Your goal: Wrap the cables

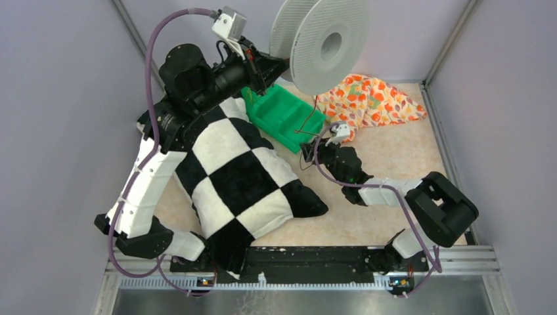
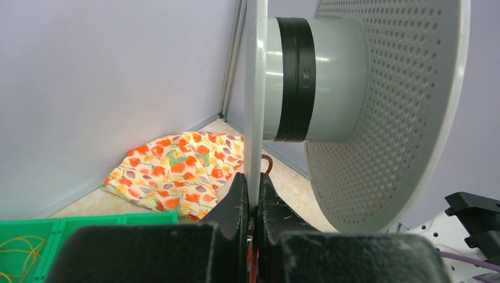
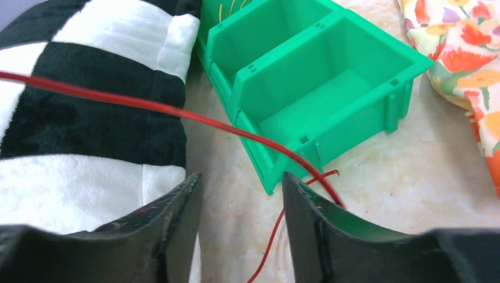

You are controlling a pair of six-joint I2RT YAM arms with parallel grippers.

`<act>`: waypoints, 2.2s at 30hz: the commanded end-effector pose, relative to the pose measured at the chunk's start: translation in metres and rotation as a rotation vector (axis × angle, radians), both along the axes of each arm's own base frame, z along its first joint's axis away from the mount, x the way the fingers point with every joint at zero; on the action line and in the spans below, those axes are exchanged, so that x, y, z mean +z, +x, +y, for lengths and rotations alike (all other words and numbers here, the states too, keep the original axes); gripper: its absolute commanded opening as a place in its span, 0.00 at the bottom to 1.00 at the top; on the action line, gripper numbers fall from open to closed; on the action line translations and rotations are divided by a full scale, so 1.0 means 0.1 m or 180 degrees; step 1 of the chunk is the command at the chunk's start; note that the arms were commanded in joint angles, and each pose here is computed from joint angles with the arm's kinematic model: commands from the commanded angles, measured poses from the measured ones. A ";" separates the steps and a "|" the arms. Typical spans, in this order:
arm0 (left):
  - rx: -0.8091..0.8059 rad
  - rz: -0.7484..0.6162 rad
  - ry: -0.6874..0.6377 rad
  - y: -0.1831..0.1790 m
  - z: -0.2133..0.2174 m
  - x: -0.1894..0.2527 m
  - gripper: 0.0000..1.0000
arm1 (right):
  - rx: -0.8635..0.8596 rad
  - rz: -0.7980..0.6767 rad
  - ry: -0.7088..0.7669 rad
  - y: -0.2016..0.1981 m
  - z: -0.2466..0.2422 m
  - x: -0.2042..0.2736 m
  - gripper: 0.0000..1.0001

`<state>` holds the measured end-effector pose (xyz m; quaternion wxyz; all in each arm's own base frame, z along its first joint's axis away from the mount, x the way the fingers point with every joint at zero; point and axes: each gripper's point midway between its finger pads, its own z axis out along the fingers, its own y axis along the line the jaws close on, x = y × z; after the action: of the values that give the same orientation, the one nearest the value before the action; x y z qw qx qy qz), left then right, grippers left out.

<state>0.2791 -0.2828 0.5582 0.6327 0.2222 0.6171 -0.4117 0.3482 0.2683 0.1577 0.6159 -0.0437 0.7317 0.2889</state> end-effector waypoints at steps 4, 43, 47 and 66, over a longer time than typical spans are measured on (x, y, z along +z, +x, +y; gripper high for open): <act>-0.0017 -0.0477 -0.0366 -0.32 0.23 0.59 0.00 | -0.0232 -0.0191 0.0120 0.03 -0.13 0.24 0.06; 0.0250 -0.0495 -0.0026 -0.36 0.45 0.03 0.00 | 0.0454 0.1006 0.0331 -0.43 -0.23 -0.33 0.70; 0.0214 -0.0510 -0.0055 -0.37 0.43 0.07 0.00 | 0.0477 0.0901 0.0315 -0.36 -0.11 -0.40 0.71; 0.0173 -0.0446 0.0092 -0.37 0.41 -0.07 0.00 | -0.0258 0.0672 0.0263 -0.01 -0.20 -0.43 0.00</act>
<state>0.2517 -0.2471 0.5124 0.6377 0.2413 0.6380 -0.3579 0.3352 0.2822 0.0827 0.4819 -0.0060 0.8056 0.3446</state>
